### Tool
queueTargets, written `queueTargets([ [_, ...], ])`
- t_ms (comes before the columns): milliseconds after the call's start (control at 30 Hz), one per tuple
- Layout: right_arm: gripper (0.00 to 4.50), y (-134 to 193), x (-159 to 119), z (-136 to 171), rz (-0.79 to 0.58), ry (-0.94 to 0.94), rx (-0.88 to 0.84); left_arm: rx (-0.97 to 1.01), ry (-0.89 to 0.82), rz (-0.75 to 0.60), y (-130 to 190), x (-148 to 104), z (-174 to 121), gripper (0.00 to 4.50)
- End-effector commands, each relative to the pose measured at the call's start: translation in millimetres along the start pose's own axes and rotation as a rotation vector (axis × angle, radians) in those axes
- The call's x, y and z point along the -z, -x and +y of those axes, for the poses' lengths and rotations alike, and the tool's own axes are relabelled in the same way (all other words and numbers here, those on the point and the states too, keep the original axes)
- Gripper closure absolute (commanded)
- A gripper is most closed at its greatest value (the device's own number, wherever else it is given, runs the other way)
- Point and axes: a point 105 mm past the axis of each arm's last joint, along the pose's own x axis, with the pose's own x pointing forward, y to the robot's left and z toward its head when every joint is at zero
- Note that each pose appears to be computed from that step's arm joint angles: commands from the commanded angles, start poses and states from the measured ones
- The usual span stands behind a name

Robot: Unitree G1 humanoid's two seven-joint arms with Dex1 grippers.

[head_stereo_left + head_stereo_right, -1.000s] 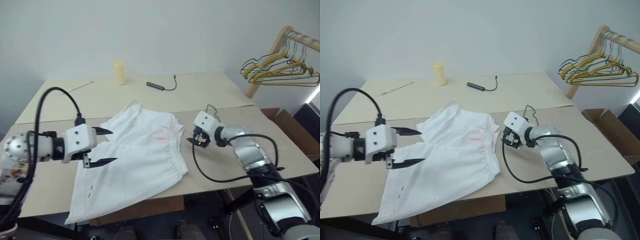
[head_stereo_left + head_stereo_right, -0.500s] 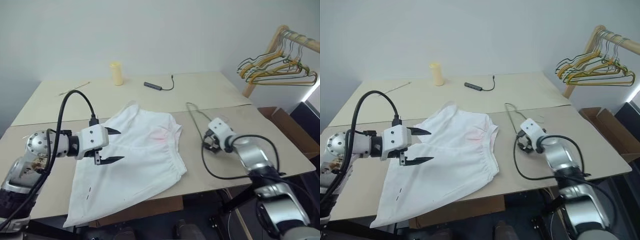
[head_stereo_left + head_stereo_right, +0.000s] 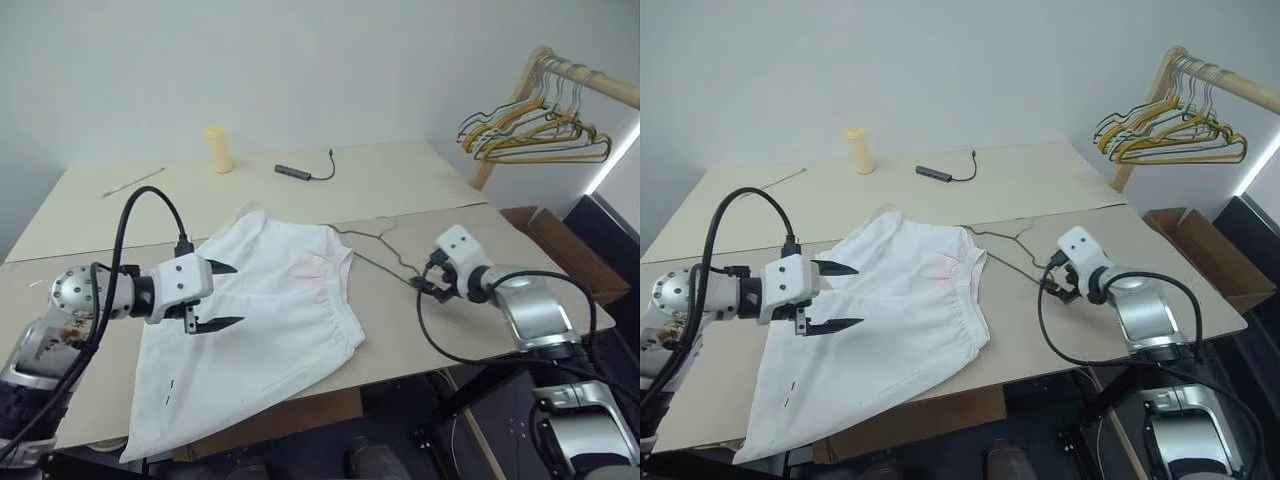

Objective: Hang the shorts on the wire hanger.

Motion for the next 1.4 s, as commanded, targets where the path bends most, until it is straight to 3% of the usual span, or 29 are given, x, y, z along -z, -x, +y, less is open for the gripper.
queueTargets([
  [33, 0.00, -9.2, -22.4, -4.7, -0.086, -0.058, -0.076, -0.024, -0.054, -0.016, 8.6, -10.8, 7.7, 0.03],
  [167, 0.00, -22.3, -22.6, -8.8, -0.075, -0.089, -0.113, -0.020, -0.047, -0.006, 9.7, -9.2, 3.6, 0.03],
  [400, 0.00, -36.8, 0.2, -1.6, 0.069, -0.102, -0.209, -0.030, -0.051, 0.043, 13.5, -3.2, -2.2, 0.03],
  [667, 0.00, -41.4, 15.0, -2.1, 0.202, -0.107, -0.197, -0.044, -0.037, 0.033, 14.6, -6.3, -5.8, 0.03],
  [833, 1.25, -43.4, 25.5, -4.0, 0.278, -0.020, -0.160, -0.051, -0.037, 0.026, 13.0, -8.3, -6.1, 0.00],
  [1133, 4.46, -43.5, 41.2, -6.2, 0.354, 0.018, -0.108, -0.074, -0.043, 0.024, 9.6, -9.9, -3.5, 0.00],
  [1267, 4.46, -43.5, 43.4, -13.7, 0.338, -0.017, -0.027, -0.092, -0.052, 0.005, 5.7, -14.4, 2.0, 0.00],
  [1400, 4.46, -41.7, 27.0, -25.0, 0.234, -0.111, 0.062, -0.143, -0.029, -0.017, 0.8, -15.7, 11.5, 0.00],
])
